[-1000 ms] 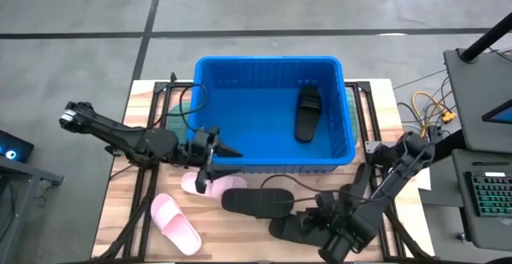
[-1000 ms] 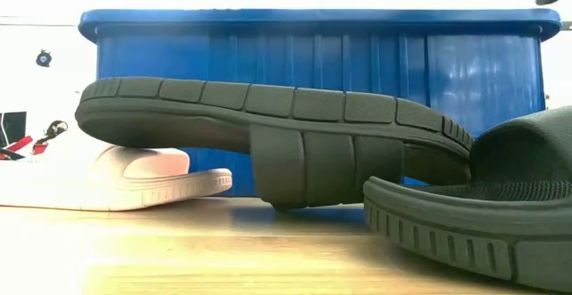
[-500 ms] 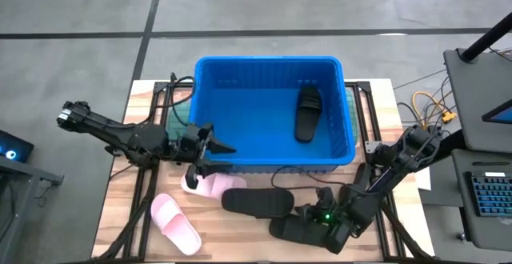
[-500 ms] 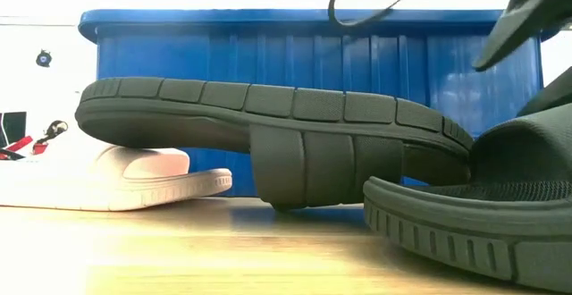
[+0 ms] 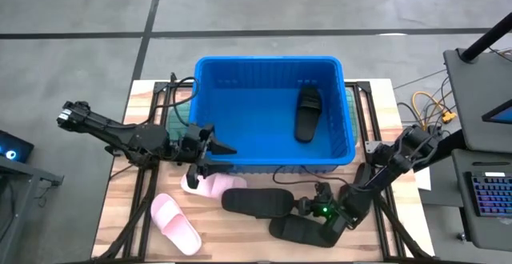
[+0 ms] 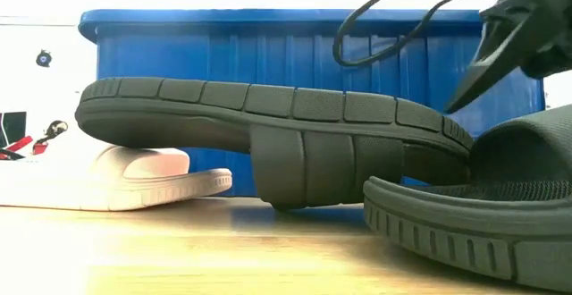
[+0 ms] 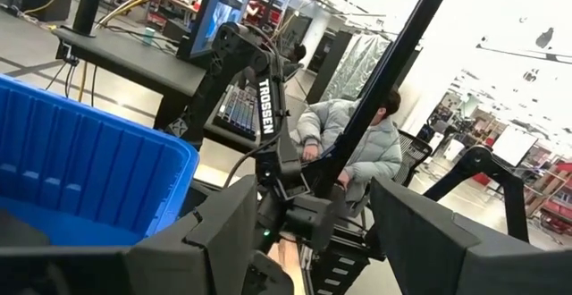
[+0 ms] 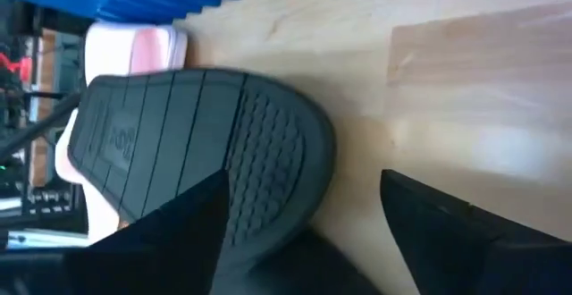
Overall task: Pick and place slides into bin
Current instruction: Put the black slipper into the blue bin
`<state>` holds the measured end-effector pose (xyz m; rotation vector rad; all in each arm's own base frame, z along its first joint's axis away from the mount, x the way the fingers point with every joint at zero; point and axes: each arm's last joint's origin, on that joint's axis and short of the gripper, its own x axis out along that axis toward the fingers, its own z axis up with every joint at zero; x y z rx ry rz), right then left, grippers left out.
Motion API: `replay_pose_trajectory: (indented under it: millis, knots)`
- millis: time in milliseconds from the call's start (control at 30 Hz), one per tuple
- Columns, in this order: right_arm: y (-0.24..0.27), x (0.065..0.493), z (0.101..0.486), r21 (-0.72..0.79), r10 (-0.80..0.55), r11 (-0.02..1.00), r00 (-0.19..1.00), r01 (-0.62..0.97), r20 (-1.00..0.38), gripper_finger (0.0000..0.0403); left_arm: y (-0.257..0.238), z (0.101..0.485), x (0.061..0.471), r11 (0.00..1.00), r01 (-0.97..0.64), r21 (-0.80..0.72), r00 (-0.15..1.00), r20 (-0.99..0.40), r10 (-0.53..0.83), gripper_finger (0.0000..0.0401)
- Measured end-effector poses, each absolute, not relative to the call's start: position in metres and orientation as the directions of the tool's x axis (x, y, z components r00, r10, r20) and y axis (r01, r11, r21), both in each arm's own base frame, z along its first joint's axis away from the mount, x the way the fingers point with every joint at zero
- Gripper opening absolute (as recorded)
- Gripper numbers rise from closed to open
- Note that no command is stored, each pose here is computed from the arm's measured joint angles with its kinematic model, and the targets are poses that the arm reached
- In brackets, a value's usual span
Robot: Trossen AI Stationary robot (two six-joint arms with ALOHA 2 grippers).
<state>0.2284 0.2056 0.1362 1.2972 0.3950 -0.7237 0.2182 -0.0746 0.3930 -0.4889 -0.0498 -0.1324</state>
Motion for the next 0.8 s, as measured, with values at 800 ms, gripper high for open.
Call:
replay_pose_trajectory:
  millis: [800]
  knots:
    - [0.199,0.264,0.100,0.782,-0.184,0.139,0.792,0.607,-0.582,0.0279,-0.075,0.390,0.219,0.864,0.130,-0.487,0.992,0.072,-0.108,0.0204]
